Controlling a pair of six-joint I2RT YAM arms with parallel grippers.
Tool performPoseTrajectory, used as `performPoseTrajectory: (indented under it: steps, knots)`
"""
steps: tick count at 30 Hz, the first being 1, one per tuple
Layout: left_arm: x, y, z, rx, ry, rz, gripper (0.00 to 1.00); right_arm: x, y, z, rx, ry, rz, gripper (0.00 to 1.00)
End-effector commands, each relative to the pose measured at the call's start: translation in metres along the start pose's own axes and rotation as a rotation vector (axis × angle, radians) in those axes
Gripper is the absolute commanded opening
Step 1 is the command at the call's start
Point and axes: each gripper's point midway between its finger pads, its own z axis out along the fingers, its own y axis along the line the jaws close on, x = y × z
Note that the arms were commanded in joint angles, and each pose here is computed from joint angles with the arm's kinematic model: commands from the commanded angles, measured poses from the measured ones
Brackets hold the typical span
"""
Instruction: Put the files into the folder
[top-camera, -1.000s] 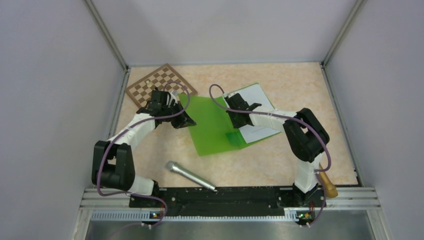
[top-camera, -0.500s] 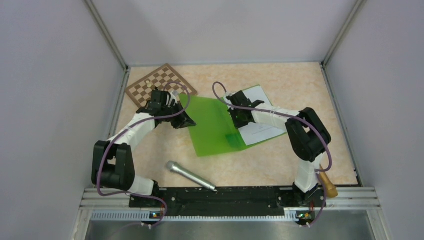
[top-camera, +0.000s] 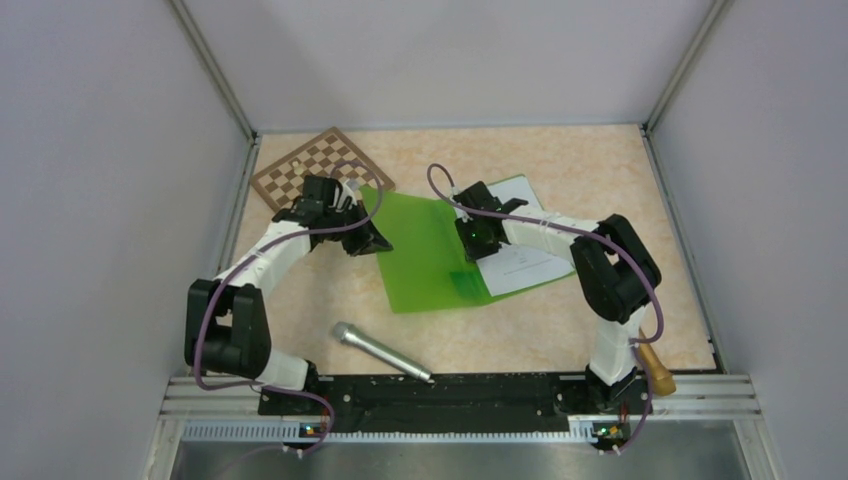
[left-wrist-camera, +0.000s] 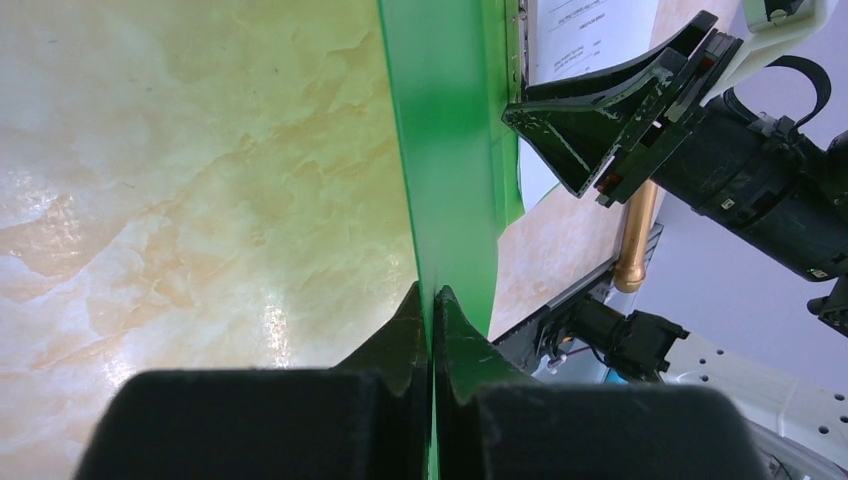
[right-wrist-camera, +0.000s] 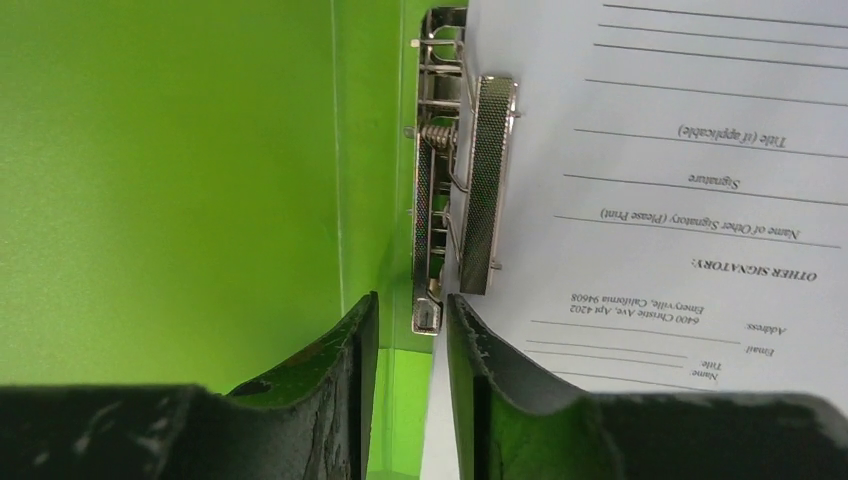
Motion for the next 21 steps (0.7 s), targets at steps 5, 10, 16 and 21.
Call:
performPoseTrajectory:
  steps: [5, 10, 16, 21]
  knots:
    - [-0.007, -0.011, -0.007, 0.006, 0.024, 0.087, 0.0, -0.004, 0.007, -0.018, -0.019, 0.017, 0.013, 0.54]
    - [-0.009, -0.01, -0.011, -0.015, 0.027, 0.122, 0.0, -0.026, 0.003, -0.041, 0.003, -0.054, 0.008, 0.62]
    - [-0.012, -0.012, -0.015, -0.026, 0.041, 0.155, 0.0, -0.045, -0.033, -0.064, 0.075, -0.133, 0.087, 0.68]
    - [-0.014, -0.009, -0.015, -0.054, 0.05, 0.17, 0.0, -0.038, -0.098, -0.072, 0.16, -0.17, 0.274, 0.79]
